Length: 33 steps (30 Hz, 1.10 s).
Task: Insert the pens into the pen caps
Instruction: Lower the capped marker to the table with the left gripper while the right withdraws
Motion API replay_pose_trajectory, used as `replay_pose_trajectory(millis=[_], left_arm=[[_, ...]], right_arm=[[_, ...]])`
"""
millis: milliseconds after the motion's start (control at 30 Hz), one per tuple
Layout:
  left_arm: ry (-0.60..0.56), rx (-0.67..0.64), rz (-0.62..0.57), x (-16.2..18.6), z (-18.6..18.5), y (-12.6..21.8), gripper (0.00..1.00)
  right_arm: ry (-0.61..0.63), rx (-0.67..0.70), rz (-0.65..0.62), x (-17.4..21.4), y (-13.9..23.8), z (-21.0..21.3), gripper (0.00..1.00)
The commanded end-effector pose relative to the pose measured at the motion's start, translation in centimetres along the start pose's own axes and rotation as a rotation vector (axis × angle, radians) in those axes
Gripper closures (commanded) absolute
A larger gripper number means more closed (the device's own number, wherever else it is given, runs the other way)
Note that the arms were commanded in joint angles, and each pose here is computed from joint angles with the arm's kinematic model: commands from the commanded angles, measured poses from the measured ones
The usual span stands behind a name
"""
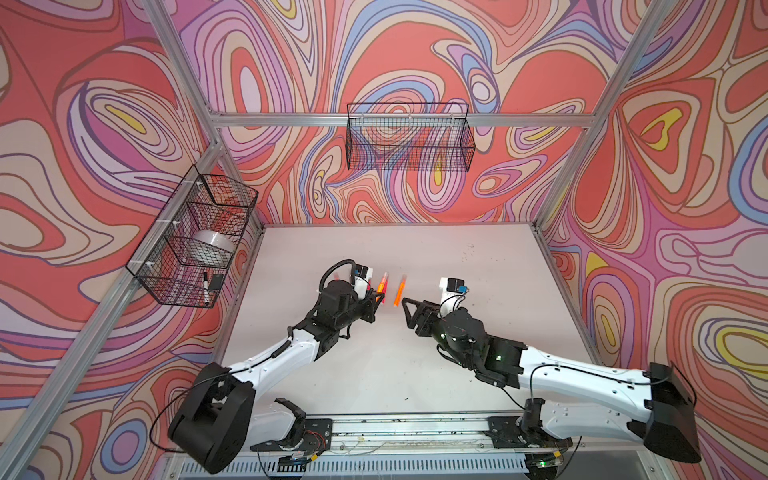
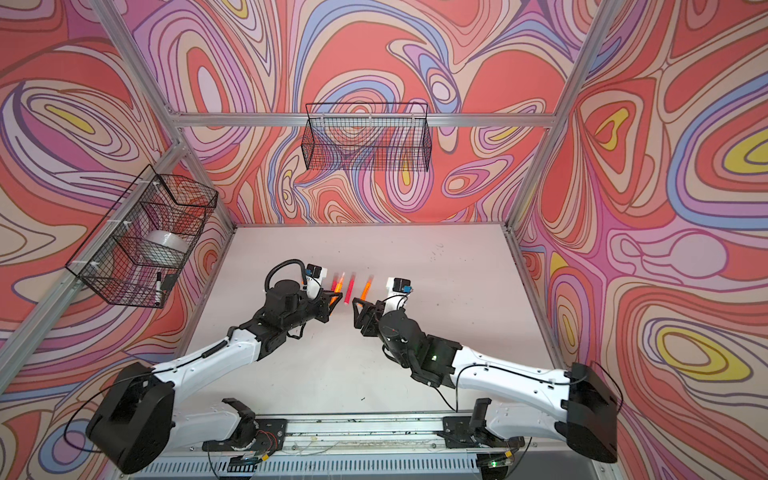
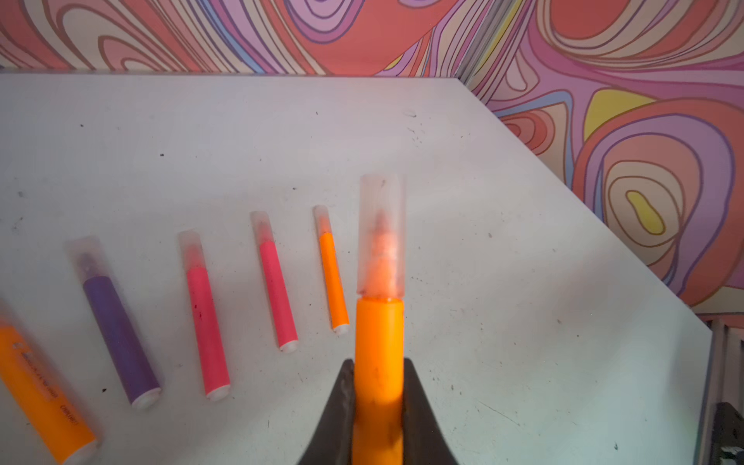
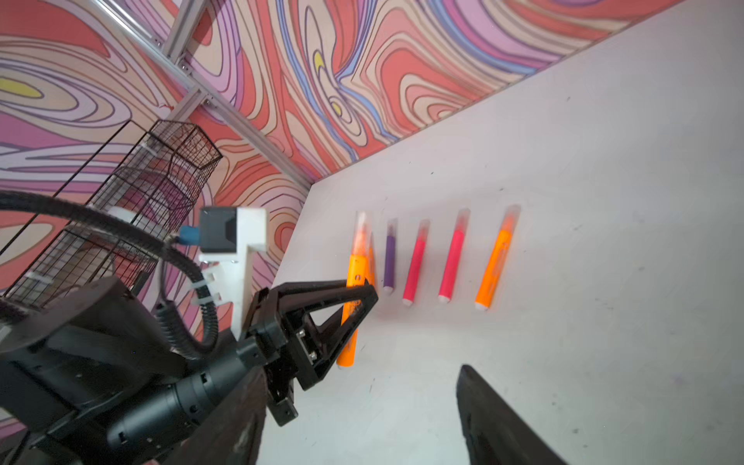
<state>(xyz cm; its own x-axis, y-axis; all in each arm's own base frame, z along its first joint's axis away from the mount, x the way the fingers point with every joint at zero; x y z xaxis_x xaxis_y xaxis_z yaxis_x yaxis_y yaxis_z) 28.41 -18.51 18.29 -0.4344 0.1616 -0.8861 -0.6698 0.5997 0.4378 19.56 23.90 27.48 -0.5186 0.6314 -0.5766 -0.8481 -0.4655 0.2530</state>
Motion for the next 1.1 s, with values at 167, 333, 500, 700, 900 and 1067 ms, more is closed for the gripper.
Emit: replay_pose_trajectory(millis=[167, 333, 500, 700, 900, 1067], left_arm=[[-0.037, -0.069, 0.146, 0.1, -3.7, -7.0, 1.00], [-0.081, -0.097, 0.257, 1.0, -5.6, -11.3, 1.00], [-0.124, -0.191, 0.330, 2.3, -4.6, -13.5, 1.00], [-0.200, -0.240, 0.422, 3.3, -3.9, -15.7, 1.00], [-0.237, -0.216, 0.473, 4.1, -4.0, -17.4, 1.00], [-0.264, -0.190, 0.498, 3.9, -4.3, -18.5, 0.79]], right_arm=[[0.128, 0.380, -0.115, -5.4, 1.6, -6.4, 0.03], [0.262, 0.399, -0.095, -5.7, 0.6, -6.0, 0.02], [0.327, 0.478, -0.101, -6.0, -0.1, -6.2, 0.06], [0.357, 0.479, -0.123, -6.0, -0.8, -6.1, 0.22], [0.414, 0.370, -0.156, -5.9, -1.0, -5.9, 0.07], [0.535, 0.344, -0.154, -6.9, -0.9, -4.5, 0.07]])
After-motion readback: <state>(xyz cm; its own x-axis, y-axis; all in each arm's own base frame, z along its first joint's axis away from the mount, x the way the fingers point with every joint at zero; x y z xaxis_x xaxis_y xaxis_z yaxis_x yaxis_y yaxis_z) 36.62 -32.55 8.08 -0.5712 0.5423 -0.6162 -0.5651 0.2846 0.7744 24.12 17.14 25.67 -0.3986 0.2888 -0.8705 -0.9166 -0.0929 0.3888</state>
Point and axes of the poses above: each gripper's point midway between its finger pads, its own y axis back along the fingers, its own z axis along the line the jaws close on, x = y × z, the point moved 7 cm from there along y, back along the fingers, and after that the axes turned 12 degrees about -y, right-handed, at the moved point
